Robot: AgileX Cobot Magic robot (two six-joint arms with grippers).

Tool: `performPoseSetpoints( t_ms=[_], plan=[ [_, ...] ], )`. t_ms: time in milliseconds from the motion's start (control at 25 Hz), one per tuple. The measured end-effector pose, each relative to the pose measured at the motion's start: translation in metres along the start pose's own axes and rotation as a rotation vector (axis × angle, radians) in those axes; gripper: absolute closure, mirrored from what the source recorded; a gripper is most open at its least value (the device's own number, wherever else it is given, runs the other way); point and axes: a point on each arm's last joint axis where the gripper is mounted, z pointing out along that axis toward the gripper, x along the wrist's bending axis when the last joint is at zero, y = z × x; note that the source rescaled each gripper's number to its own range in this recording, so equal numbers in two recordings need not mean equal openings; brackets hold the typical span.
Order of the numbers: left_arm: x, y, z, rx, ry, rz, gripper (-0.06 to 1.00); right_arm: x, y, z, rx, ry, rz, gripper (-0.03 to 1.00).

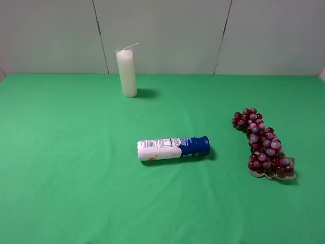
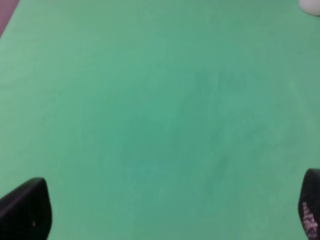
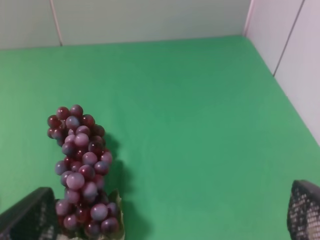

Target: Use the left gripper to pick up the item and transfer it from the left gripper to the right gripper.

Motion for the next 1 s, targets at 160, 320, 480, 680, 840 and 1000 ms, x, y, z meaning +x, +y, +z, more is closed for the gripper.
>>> performPoseSetpoints(
  t_ms=[160, 320, 480, 680, 840, 1000],
  plan=[
    [0.0000, 0.0000, 0.0000, 0.000, 0.000, 0.000, -0.06, 0.0000, 0.0001, 0.0000, -0.001, -0.001, 0.000, -0.03],
    [0.0000, 0.0000, 0.0000, 0.000, 0.000, 0.000, -0.06, 0.0000, 0.0001, 0.0000, -0.001, -0.001, 0.000, -0.03],
    [0.0000, 0.0000, 0.0000, 0.000, 0.000, 0.000, -0.06, 0.0000, 0.0001, 0.0000, -0.001, -0.001, 0.000, -0.03],
    [0.0000, 0.0000, 0.0000, 0.000, 0.000, 0.000, -0.06, 0.0000, 0.0001, 0.0000, -0.001, -0.001, 0.000, -0.03],
    [0.0000, 0.0000, 0.0000, 0.000, 0.000, 0.000, -0.06, 0.0000, 0.0001, 0.0000, -0.001, -0.001, 0.000, -0.03],
    [0.0000, 0.0000, 0.0000, 0.000, 0.000, 0.000, -0.06, 0.0000, 0.0001, 0.0000, -0.001, -0.001, 0.000, -0.03]
  ],
)
